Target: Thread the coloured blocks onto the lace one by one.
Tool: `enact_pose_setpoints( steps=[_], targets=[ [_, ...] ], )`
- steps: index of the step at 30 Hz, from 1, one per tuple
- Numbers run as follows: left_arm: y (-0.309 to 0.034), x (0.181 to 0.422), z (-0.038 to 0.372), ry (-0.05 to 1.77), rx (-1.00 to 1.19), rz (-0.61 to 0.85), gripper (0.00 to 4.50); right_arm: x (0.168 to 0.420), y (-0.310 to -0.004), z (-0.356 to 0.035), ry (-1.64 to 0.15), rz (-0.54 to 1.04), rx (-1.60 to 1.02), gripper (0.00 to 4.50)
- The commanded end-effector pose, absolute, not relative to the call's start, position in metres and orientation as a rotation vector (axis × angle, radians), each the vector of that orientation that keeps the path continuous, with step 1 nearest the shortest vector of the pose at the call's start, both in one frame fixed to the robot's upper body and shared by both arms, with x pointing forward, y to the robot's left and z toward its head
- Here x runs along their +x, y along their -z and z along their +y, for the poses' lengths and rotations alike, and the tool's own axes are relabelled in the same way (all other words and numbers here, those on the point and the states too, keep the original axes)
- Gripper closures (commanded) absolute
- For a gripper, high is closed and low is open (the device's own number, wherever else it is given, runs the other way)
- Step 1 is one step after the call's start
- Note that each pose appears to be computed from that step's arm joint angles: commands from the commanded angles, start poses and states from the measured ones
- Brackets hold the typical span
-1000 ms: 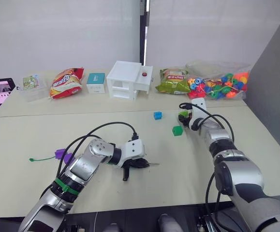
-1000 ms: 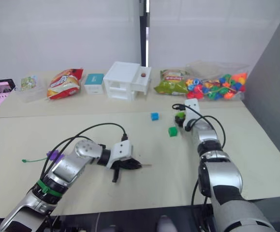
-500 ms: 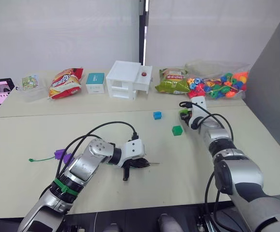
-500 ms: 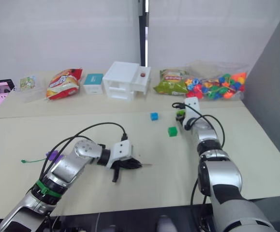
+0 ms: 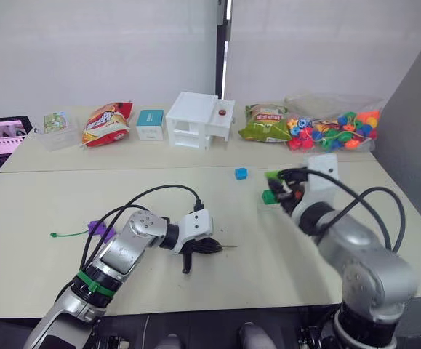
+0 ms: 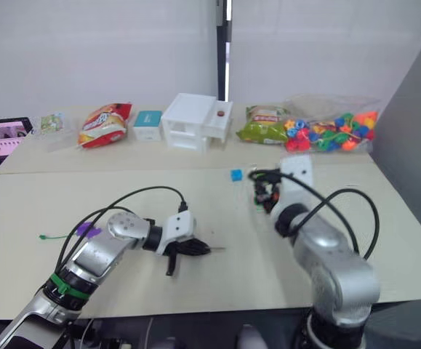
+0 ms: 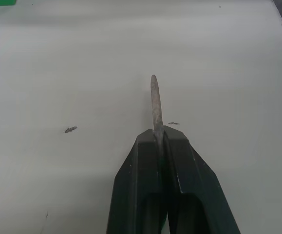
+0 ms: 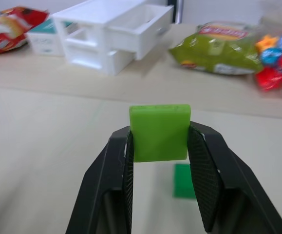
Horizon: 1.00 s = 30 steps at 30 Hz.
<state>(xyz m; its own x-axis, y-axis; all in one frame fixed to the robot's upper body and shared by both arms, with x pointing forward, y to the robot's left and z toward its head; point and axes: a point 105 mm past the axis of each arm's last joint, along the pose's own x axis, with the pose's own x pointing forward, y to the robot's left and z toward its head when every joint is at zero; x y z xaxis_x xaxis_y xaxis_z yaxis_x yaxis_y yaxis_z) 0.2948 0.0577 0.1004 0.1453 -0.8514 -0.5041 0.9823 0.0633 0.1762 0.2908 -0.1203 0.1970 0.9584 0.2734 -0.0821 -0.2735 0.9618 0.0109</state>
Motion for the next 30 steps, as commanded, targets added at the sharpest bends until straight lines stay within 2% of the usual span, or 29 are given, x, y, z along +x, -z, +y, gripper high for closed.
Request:
enact_pose_setpoints(
  steps=[1, 5, 11, 17, 18, 22, 25, 28, 30],
  targets=[
    [-0.114, 0.298, 0.056, 1.426, 0.553, 0.251, 4.5, 0.258, -0.164, -0.103, -0.284, 0.206, -0.016, 3.42],
    [-0.118, 0.299, 0.057, 1.428, 0.555, 0.243, 4.5, 0.246, -0.134, -0.094, -0.288, 0.305, -0.008, 3.42],
    [-0.123, 0.297, 0.06, 1.424, 0.561, 0.235, 4.5, 0.243, -0.102, -0.094, -0.266, 0.414, 0.028, 3.42],
    [-0.126, 0.294, 0.063, 1.408, 0.556, 0.24, 4.5, 0.241, -0.093, -0.093, -0.279, 0.442, 0.068, 3.42],
    [-0.126, 0.294, 0.064, 1.404, 0.553, 0.241, 4.5, 0.242, -0.1, -0.094, -0.289, 0.411, 0.074, 2.33],
    [-0.127, 0.292, 0.067, 1.39, 0.546, 0.245, 4.5, 0.244, -0.128, -0.1, -0.379, 0.305, 0.026, 1.0],
    [-0.127, 0.291, 0.068, 1.386, 0.543, 0.246, 4.5, 0.241, -0.15, -0.1, -0.543, 0.244, -0.067, 0.03],
    [-0.128, 0.291, 0.068, 1.383, 0.54, 0.247, 4.5, 0.235, -0.164, -0.103, -0.784, 0.252, -0.175, 0.03],
    [-0.13, 0.289, 0.069, 1.385, 0.534, 0.25, 4.5, 0.233, -0.165, -0.109, -0.955, 0.316, -0.239, 0.03]
  ],
)
